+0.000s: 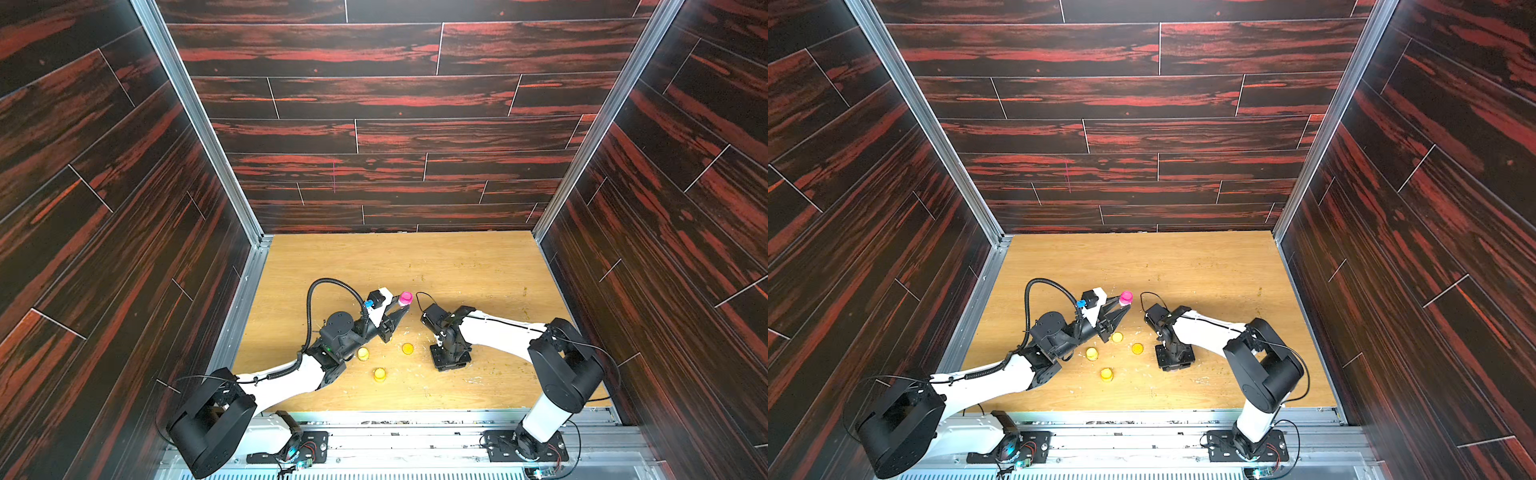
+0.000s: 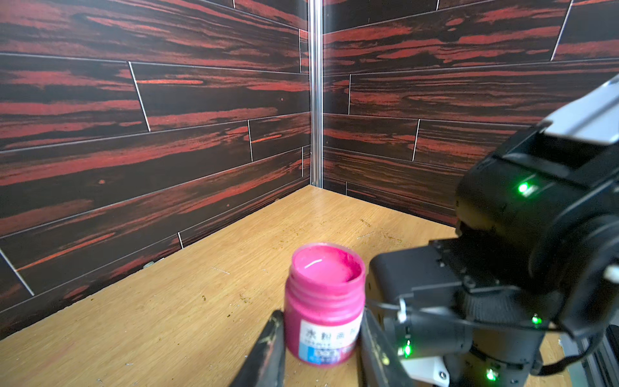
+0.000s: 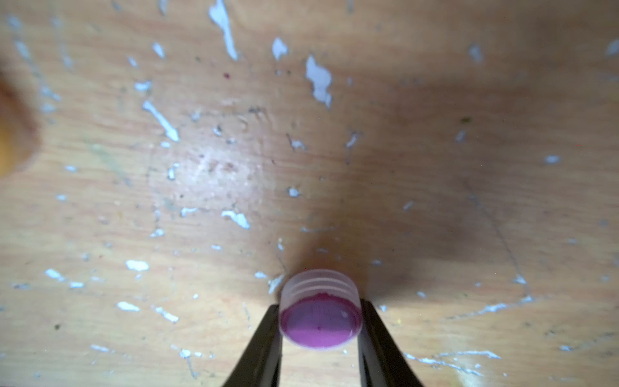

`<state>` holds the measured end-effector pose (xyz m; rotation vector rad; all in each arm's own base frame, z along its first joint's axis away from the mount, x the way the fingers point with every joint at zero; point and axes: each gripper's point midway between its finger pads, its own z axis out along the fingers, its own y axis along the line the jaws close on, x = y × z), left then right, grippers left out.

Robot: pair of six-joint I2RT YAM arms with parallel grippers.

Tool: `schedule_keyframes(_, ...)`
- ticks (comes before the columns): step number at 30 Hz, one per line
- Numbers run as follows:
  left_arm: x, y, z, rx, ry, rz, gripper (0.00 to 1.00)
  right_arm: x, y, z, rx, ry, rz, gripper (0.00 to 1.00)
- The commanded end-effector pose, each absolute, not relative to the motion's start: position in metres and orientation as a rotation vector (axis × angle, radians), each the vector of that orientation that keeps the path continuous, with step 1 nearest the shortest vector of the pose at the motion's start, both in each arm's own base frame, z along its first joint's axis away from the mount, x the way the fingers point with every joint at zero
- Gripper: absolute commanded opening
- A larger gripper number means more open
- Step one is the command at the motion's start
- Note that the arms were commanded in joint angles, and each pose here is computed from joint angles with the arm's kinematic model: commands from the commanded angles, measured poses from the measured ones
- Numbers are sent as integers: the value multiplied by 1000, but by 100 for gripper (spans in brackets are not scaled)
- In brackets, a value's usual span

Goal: Close the paint jar lid
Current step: Pick up the lid from the center of the board, then close the lid on the paint jar.

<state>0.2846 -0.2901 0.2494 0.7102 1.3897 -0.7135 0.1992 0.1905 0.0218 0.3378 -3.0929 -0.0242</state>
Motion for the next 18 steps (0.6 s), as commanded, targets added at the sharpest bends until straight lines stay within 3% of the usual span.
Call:
schedule_keyframes(1, 282, -283, 265, 707, 1348, -686, 18, 217, 191, 60, 338, -3190, -116, 31)
schedule_keyframes(12, 282, -288, 261, 762, 1364, -664, 18, 256, 200, 193, 398, -3364, -776, 31)
schedule_keyframes(18, 283, -295, 259, 806, 1377, -674, 18, 269, 231, 255, 612, -3318, -1111, 31)
